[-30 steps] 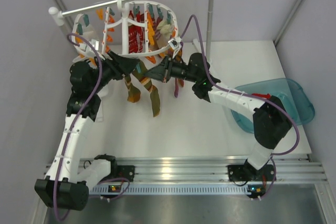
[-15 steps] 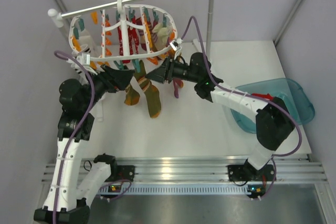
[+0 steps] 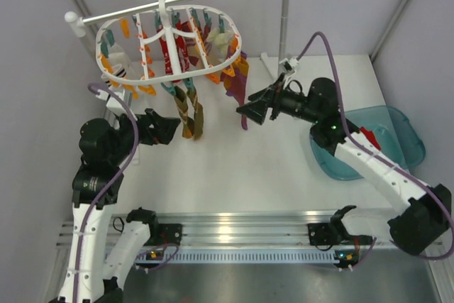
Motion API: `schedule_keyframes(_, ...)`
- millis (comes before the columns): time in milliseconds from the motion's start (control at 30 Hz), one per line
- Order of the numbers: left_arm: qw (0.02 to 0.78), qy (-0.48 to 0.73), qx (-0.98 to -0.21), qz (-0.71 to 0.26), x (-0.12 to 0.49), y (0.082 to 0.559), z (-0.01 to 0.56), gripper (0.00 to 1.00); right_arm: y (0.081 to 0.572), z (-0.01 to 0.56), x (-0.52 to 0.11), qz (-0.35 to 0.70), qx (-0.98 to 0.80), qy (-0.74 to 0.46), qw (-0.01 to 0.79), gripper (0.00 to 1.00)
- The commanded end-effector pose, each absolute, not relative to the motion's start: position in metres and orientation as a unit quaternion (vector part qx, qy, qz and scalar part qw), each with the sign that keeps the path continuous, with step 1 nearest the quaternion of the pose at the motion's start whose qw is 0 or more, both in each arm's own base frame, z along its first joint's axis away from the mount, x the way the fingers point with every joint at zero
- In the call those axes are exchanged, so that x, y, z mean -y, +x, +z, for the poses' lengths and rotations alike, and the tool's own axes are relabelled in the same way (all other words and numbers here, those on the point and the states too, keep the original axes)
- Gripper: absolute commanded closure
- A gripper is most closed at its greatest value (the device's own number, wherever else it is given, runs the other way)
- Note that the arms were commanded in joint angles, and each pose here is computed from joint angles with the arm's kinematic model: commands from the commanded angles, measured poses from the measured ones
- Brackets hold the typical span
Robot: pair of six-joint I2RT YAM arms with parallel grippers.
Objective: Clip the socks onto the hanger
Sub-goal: Clamp the sock onto the hanger, then reset both arms
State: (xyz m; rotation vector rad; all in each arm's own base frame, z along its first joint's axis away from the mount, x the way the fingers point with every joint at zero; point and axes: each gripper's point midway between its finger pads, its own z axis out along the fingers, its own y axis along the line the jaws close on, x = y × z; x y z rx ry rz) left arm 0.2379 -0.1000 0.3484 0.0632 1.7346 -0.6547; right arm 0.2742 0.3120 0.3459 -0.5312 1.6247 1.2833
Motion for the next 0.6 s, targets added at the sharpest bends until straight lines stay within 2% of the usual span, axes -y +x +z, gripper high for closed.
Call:
schedule_keyframes(0,0.582,0.07,-0.778,-0.228,0.09,0.235,0.332,0.02,0.269,0.34,-0.269,0.46,-0.678,-0.243,0.519,0.06)
schedule_keyframes(33,0.564,0.077,-0.794,-0.214,0.087,0.237,0.32,0.02,0.263,0.346,-0.257,0.448,-0.675,-0.245,0.532,0.01)
schedule_keyframes(367,0.508,0.117,-0.833,-0.186,0.085,0.258,0.287,0.02,0.242,0.302,-0.137,0.229,-0.742,-0.261,0.573,0.0)
schedule_keyframes(567,0.523,0.101,-0.827,-0.18,0.082,0.263,0.282,0.02,0.227,0.279,-0.11,0.194,-0.755,-0.226,0.584,0.0)
